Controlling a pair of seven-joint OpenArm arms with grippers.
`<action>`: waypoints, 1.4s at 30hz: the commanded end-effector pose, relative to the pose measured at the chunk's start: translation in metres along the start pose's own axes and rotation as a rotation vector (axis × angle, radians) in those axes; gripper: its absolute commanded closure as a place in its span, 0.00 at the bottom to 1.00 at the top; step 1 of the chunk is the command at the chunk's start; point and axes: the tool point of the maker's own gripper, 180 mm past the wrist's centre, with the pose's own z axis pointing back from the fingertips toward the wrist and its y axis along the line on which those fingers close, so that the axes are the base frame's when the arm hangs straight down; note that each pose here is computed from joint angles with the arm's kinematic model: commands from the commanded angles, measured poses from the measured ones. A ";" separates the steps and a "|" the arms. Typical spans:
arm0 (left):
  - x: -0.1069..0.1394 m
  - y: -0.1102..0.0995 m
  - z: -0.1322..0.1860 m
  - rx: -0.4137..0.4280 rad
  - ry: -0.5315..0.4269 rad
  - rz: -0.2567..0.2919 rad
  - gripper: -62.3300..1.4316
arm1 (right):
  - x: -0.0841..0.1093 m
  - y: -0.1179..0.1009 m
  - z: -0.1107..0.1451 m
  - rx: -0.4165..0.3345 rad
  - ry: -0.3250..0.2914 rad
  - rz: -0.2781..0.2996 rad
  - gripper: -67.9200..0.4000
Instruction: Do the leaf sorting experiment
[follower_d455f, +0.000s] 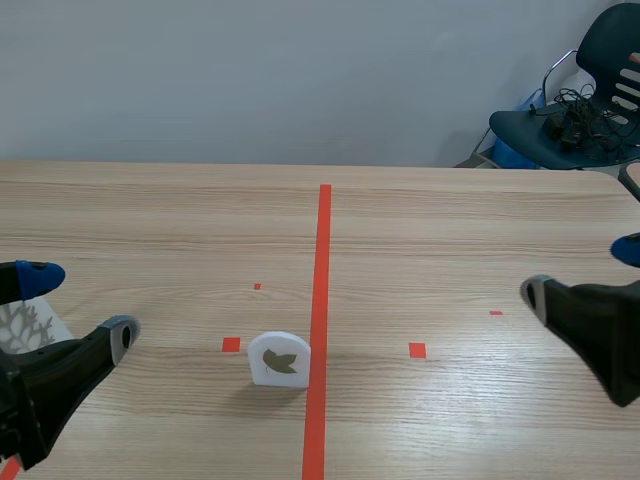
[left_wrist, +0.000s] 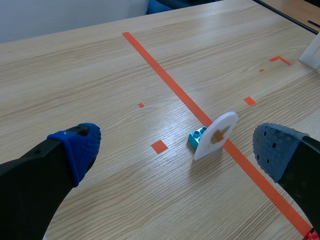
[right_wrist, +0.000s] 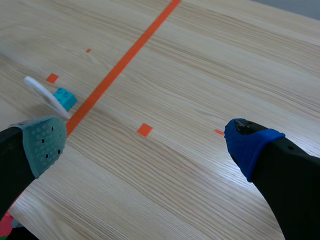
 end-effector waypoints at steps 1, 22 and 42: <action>0.013 -0.001 -0.001 -0.005 -0.040 -0.011 0.00 | 0.013 0.009 -0.010 0.037 -0.054 0.030 0.00; 0.013 -0.001 -0.001 -0.005 -0.040 -0.012 0.00 | -0.049 0.131 -0.143 0.369 -0.080 0.159 0.00; 0.013 -0.001 -0.001 -0.005 -0.040 -0.012 0.00 | -0.076 0.185 -0.169 0.418 -0.085 0.244 0.90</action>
